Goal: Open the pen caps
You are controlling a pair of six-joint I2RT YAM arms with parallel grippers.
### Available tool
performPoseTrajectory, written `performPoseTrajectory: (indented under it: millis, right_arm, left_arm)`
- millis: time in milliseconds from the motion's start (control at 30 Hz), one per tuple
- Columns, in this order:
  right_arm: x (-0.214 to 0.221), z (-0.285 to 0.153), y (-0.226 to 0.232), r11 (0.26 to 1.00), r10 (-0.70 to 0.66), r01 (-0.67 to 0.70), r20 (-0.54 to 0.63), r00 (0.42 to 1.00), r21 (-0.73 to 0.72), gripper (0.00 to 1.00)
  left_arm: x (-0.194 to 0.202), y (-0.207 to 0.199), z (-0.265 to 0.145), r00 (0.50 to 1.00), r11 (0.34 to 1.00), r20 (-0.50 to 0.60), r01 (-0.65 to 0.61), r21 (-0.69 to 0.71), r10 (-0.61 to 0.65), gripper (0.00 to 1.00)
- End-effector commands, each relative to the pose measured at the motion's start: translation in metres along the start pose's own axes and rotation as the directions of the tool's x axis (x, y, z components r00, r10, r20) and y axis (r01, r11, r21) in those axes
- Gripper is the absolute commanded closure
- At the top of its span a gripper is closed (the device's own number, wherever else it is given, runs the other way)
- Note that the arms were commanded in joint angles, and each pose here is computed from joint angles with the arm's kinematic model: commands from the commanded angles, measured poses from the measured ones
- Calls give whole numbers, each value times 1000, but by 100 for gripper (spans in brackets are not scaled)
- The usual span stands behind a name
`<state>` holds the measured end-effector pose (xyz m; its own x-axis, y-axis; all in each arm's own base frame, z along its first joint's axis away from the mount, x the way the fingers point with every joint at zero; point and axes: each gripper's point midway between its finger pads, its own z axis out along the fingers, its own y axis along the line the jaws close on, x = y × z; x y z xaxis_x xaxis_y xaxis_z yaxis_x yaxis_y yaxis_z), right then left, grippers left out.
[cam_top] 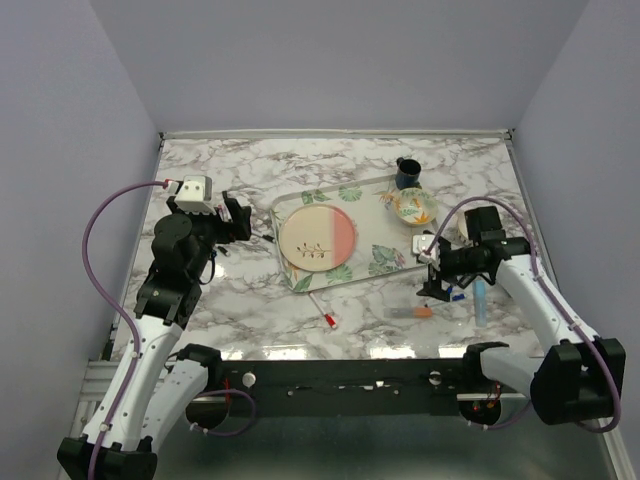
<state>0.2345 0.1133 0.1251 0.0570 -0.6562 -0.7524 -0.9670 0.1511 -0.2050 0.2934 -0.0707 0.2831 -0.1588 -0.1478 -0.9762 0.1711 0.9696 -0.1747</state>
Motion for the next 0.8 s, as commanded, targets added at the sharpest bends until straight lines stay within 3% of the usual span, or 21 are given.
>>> performPoseTrajectory:
  millis: [0, 267, 767]
  right_arm:
    - [26, 24, 58, 966, -148, 124, -92, 985, -225, 1]
    - [30, 54, 97, 916, -217, 161, -116, 969, -367, 8]
    - [40, 72, 114, 894, -285, 160, -256, 924, -418, 15]
  left_arm:
    - [-11, -6, -3, 999, 1000, 35, 2, 31, -4, 1]
    - [-11, -6, -2, 999, 999, 32, 2, 32, -3, 1]
    - [-10, -5, -2, 1000, 1000, 29, 0, 29, 0, 1]
